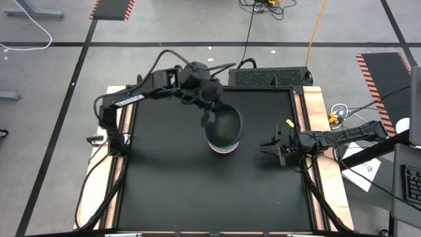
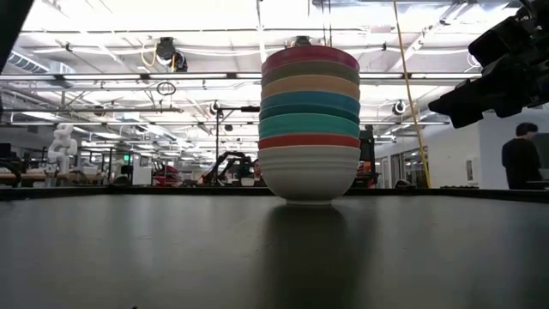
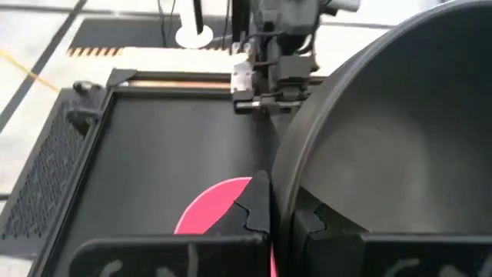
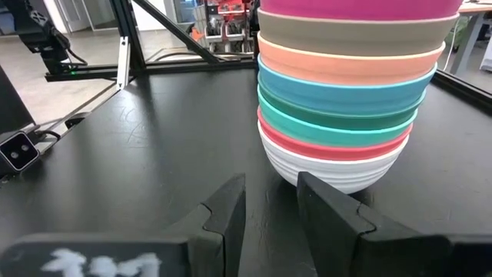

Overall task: Nest bowls inside each other
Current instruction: Stack the black bowl on top of pink bowl

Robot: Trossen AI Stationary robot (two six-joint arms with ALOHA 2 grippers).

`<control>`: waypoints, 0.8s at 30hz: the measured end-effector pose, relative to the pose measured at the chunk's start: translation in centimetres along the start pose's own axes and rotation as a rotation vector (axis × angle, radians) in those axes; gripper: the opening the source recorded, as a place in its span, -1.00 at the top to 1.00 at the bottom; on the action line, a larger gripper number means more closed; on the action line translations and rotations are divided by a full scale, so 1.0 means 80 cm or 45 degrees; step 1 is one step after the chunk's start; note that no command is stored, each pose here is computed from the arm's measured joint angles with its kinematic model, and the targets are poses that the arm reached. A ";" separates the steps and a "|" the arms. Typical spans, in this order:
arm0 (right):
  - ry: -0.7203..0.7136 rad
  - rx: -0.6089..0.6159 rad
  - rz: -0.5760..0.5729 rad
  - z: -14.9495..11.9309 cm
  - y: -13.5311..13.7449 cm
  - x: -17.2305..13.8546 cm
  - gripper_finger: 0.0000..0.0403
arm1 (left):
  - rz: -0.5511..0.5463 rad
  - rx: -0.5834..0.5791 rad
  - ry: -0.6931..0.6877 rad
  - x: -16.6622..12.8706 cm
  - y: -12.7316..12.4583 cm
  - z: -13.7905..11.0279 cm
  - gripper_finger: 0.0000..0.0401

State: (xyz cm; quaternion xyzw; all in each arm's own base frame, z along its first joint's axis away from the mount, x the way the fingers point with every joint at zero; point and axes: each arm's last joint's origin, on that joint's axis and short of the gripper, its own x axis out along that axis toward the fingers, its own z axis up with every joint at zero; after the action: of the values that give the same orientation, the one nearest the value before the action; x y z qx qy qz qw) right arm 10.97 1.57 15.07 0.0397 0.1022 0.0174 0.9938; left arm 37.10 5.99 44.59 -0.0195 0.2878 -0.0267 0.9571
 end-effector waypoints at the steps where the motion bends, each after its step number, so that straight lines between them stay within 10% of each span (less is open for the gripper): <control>1: 0.002 0.000 -0.001 0.000 0.000 0.000 0.45 | 0.007 -0.007 0.011 0.001 0.004 0.002 0.98; 24: 0.013 0.008 -0.001 -0.001 0.000 0.000 0.45 | 0.179 -0.078 0.232 0.015 0.056 -0.011 0.98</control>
State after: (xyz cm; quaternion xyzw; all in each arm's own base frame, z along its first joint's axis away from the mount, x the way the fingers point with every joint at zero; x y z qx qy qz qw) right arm 10.97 1.57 14.97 0.0425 0.1073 0.0169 0.9932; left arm 37.81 10.40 42.91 -0.0259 0.3749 0.0475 0.9255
